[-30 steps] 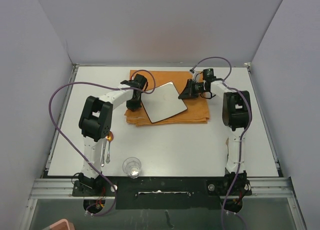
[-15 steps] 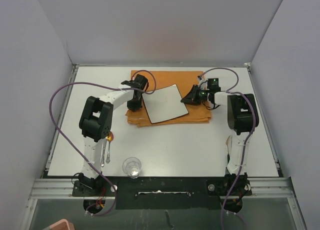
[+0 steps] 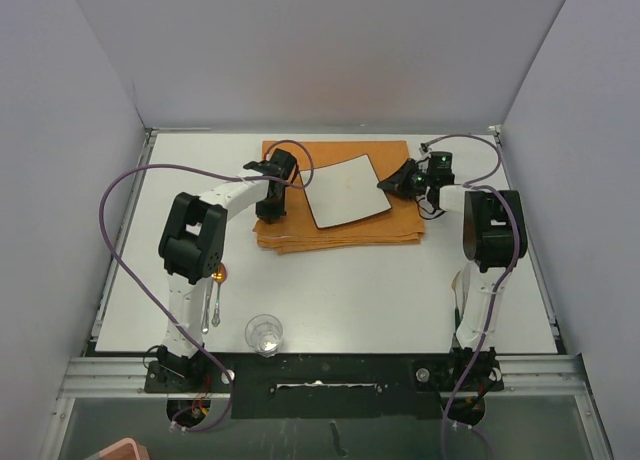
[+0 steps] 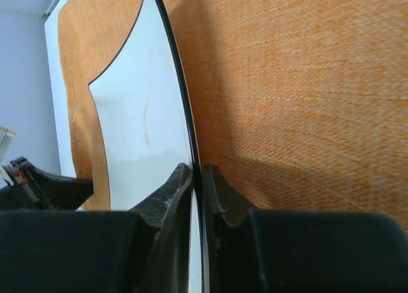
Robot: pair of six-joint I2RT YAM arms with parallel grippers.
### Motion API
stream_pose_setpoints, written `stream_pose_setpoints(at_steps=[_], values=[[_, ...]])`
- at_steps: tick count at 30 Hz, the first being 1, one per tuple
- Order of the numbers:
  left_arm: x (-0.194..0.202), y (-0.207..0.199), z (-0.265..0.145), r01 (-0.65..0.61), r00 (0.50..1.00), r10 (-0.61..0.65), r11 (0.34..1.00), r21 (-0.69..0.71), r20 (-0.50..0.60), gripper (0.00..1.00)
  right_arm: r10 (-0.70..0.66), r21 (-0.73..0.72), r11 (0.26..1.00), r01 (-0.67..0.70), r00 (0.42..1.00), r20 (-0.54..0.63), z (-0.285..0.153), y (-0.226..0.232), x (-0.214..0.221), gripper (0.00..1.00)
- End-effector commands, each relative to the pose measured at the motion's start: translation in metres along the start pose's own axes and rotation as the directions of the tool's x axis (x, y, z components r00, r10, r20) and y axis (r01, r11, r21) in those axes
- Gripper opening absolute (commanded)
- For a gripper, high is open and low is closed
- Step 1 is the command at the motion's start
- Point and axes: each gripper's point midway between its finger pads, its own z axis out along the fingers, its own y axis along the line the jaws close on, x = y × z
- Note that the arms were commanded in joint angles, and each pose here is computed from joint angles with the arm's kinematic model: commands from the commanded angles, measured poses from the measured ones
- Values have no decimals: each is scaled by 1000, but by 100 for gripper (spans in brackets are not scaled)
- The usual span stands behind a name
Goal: Set the dinner table for one person
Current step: Adjust the plate on the napkin.
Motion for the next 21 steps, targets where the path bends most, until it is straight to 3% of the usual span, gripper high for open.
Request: stream_pose_setpoints(at_steps=[1,21], values=[[48,-21,18,-12,988,22,998,67,-151,0,-27,-16,999,32,970,243,-22,36,-68,0],[47,-19,16,-5,989,14,998,59,-149,0,-115,216,973,78,980,164,-6,35,-5,0]])
